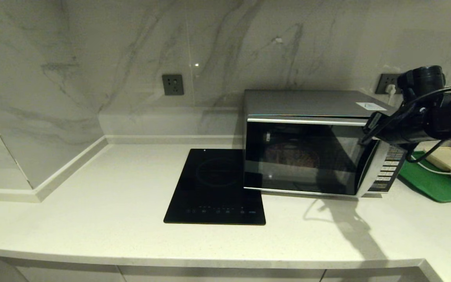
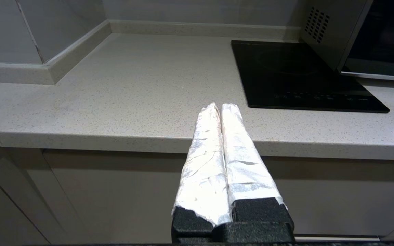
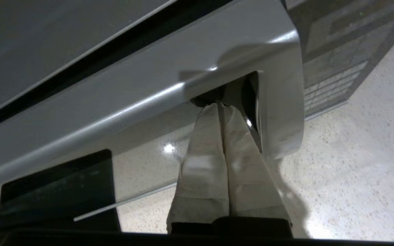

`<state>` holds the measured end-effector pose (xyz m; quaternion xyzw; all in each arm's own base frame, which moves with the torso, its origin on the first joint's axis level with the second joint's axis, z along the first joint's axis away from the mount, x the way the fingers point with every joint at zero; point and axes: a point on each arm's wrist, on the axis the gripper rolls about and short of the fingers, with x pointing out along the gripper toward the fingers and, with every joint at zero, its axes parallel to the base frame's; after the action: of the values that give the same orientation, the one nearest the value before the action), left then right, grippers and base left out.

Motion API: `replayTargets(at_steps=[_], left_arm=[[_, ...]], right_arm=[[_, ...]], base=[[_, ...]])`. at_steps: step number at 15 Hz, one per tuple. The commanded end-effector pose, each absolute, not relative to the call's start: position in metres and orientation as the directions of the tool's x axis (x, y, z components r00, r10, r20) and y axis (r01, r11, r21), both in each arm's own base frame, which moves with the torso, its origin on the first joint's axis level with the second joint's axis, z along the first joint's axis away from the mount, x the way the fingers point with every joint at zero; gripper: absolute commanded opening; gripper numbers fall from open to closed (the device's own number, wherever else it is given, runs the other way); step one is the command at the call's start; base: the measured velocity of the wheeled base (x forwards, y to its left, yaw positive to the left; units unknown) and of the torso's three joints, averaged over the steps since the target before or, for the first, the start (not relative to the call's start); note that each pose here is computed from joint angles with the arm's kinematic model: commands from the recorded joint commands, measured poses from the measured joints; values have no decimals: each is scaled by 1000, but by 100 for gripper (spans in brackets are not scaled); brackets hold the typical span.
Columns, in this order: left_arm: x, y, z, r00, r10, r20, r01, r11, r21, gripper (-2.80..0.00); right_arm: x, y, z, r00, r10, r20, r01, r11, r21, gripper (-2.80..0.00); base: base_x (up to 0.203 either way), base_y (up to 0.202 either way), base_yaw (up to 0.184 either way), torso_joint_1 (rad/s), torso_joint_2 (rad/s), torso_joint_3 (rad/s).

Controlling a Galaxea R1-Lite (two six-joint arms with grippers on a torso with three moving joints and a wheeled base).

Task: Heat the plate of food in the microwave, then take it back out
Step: Close the microwave oven

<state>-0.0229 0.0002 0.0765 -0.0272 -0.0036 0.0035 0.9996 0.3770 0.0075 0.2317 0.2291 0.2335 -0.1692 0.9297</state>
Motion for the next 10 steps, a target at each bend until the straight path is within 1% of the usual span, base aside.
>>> replayTargets(at_steps=[1,6,10], left_arm=[[-23,0,77,1000,8,8,-7,998,-55,-280],[-23,0,77,1000,8,8,-7,998,-55,-280],[-23,0,77,1000,8,8,-8,998,-55,-280]], right_arm=[[388,8,226,840,-209,-501,419,836,354,-280],[384,8,230,846,-207,-491,413,837,359,-280],[377,8,244,869,-179,-461,373,850,372,-280]], base=[[0,0,0,0,0,0],[0,0,0,0,0,0],[0,0,0,0,0,0]])
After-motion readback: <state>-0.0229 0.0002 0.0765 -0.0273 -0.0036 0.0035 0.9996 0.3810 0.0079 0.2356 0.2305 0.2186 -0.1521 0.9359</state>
